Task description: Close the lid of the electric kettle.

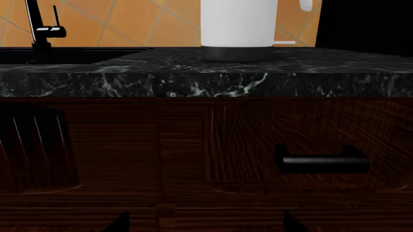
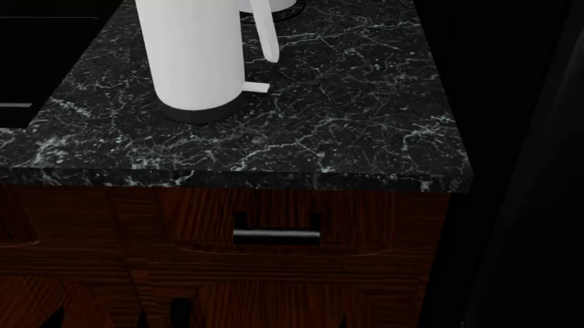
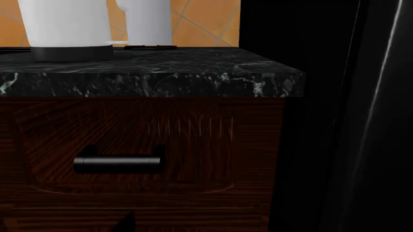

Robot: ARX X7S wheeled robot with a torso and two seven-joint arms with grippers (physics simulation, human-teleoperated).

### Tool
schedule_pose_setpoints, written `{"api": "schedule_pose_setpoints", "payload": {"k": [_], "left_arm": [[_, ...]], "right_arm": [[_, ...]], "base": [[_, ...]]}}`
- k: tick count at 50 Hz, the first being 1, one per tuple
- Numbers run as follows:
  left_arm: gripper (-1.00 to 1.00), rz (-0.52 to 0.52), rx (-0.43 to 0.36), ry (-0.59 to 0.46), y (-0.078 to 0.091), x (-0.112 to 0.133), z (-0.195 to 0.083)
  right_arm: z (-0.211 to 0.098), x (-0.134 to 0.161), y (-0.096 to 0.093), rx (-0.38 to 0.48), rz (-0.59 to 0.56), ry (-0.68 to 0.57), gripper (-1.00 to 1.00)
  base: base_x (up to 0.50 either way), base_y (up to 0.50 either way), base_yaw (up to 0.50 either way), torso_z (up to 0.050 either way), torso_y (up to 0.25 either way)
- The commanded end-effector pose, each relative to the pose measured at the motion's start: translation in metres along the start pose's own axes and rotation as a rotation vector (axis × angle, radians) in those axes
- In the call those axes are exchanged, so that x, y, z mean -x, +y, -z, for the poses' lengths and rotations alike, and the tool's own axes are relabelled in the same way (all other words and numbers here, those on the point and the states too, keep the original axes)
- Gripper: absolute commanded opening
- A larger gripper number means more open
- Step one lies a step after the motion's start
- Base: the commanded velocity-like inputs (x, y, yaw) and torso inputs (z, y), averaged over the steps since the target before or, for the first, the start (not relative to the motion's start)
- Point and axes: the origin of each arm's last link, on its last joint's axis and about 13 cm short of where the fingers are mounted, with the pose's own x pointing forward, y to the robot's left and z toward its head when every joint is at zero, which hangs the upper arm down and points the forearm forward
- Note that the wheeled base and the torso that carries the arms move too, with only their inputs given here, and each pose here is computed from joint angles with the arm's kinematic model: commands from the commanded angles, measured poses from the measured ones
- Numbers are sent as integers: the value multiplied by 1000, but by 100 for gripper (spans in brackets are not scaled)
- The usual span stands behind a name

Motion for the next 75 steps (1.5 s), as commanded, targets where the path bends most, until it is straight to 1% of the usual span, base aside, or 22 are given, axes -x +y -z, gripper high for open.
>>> {"api": "schedule_pose_setpoints", "payload": {"k": [1,10,15,16,41,45,46,48,51,54,56,59,66,69,74,75], "left_arm": [[100,0,0,0,0,0,0],[100,-6,2,10,1,-1,1],[100,-6,11,-6,2,0,-1],[100,-6,0,-5,2,0,-1],[100,-4,7,-38,4,4,-9],[100,-5,10,-61,4,9,-18],[100,-7,44,-67,4,10,-21],[100,-14,31,-74,5,11,-25],[100,-1,9,-73,4,16,-35],[100,0,4,-83,5,18,-45],[100,3,-23,-93,7,19,-50],[100,0,-33,-93,10,19,-56],[100,11,-62,-115,13,29,-75],[100,11,-71,-143,16,36,-90],[100,8,-82,-170,21,44,-111],[100,2,-101,-181,22,45,-116]], "right_arm": [[-1,1,0,0,0,0,100],[0,-1,1,-10,-5,7,100],[0,0,1,-11,-8,9,100],[0,0,1,-13,-9,9,100],[-1,2,1,-20,-22,15,100],[-5,2,0,-20,-24,10,100],[-6,3,0,-21,-24,4,100],[-9,4,0,-29,-37,8,100],[-14,5,0,1,-55,30,100],[-25,7,-1,7,-61,11,100],[-32,7,-2,1,-68,-4,100],[-35,6,-3,-3,-62,-17,100],[-56,10,-4,37,-66,-55,100],[-69,15,-8,63,-63,-84,100],[-89,19,-14,79,-48,-123,100],[-93,20,-16,88,-42,-131,100]], "base": [[0,0,0,0,0],[0,0,0,0,0],[0,0,0,0,0],[0,0,0,48,66],[0,0,0,49,60],[0,0,0,49,59],[0,0,0,49,59],[0,0,0,22,23],[0,0,0,0,0],[0,0,0,0,0],[0,0,0,0,0],[0,0,0,0,0],[0,0,0,0,0],[0,0,0,0,0],[0,0,0,0,0],[0,0,0,0,0]]}}
